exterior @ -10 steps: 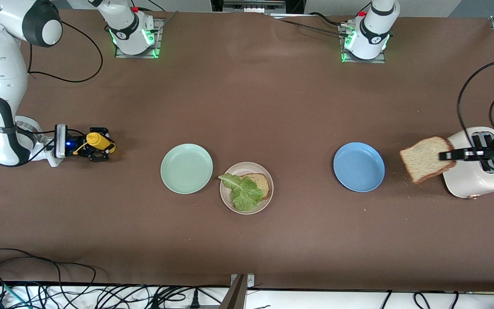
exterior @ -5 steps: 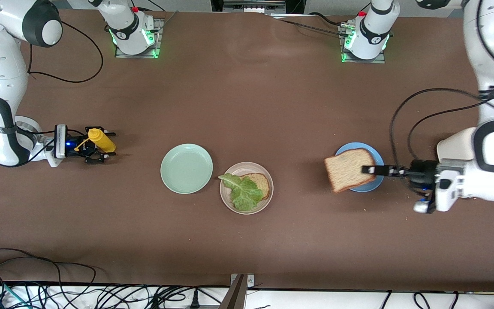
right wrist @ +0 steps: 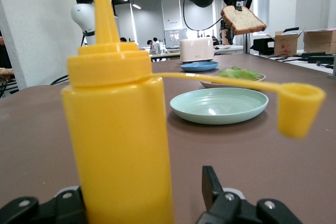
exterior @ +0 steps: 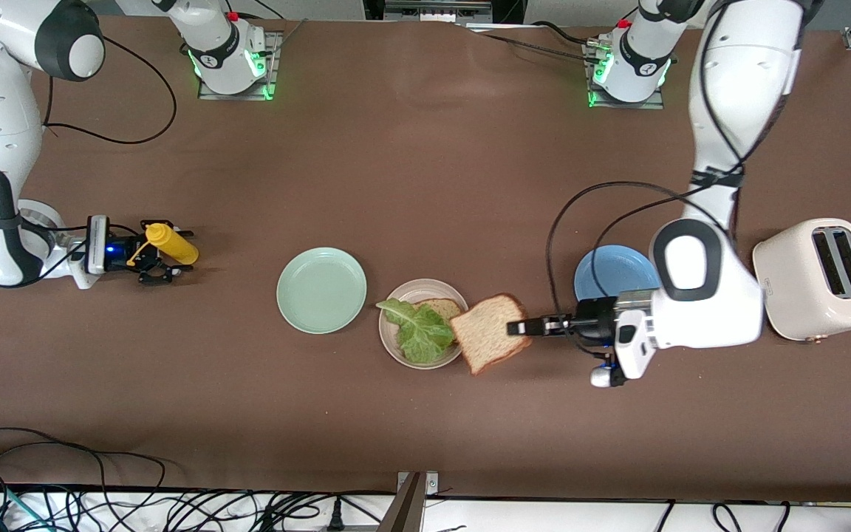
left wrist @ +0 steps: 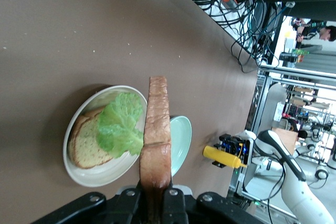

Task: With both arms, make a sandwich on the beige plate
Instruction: 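Carry the bread slice with the left gripper over the beige plate, then lower the bread onto the lettuce while the right gripper releases the bottle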

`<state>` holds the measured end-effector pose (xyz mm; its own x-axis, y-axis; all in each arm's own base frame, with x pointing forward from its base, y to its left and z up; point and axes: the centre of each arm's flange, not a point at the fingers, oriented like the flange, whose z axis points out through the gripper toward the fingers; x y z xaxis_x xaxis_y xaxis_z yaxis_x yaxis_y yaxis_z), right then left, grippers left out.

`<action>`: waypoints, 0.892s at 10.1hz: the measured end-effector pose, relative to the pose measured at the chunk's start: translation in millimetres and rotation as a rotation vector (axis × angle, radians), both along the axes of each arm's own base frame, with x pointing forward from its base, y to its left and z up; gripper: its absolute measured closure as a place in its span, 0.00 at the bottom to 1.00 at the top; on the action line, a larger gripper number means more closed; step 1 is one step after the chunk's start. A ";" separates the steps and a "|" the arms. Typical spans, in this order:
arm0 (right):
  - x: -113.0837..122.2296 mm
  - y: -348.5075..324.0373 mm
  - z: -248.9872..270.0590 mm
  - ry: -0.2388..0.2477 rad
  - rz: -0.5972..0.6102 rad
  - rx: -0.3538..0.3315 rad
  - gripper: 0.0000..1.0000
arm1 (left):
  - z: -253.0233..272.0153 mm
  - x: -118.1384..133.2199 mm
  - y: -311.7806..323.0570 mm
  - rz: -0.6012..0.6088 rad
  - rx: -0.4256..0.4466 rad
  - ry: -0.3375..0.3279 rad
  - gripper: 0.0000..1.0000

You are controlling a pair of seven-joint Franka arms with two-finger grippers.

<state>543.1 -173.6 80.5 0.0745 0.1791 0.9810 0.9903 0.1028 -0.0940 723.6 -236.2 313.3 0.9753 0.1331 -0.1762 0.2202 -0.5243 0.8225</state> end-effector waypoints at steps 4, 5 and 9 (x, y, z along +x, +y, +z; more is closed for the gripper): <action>3.3 -59.6 20.7 0.028 0.014 -0.126 0.10 | -33.7 -11.6 -57.3 0.088 -0.059 0.022 0.91; 6.2 -76.5 29.0 0.038 0.013 -0.170 0.07 | -39.6 -17.4 -69.8 0.088 -0.081 0.042 0.91; 60.6 -113.5 107.5 -0.006 0.058 -0.389 0.00 | -73.4 -40.7 -112.9 0.084 -0.079 0.086 0.91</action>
<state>603.7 -287.1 188.0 0.0476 0.5415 0.8394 0.9845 0.1165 -0.1310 682.9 -349.2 239.8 0.9424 0.1956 -0.2715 0.3315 -0.4352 0.8371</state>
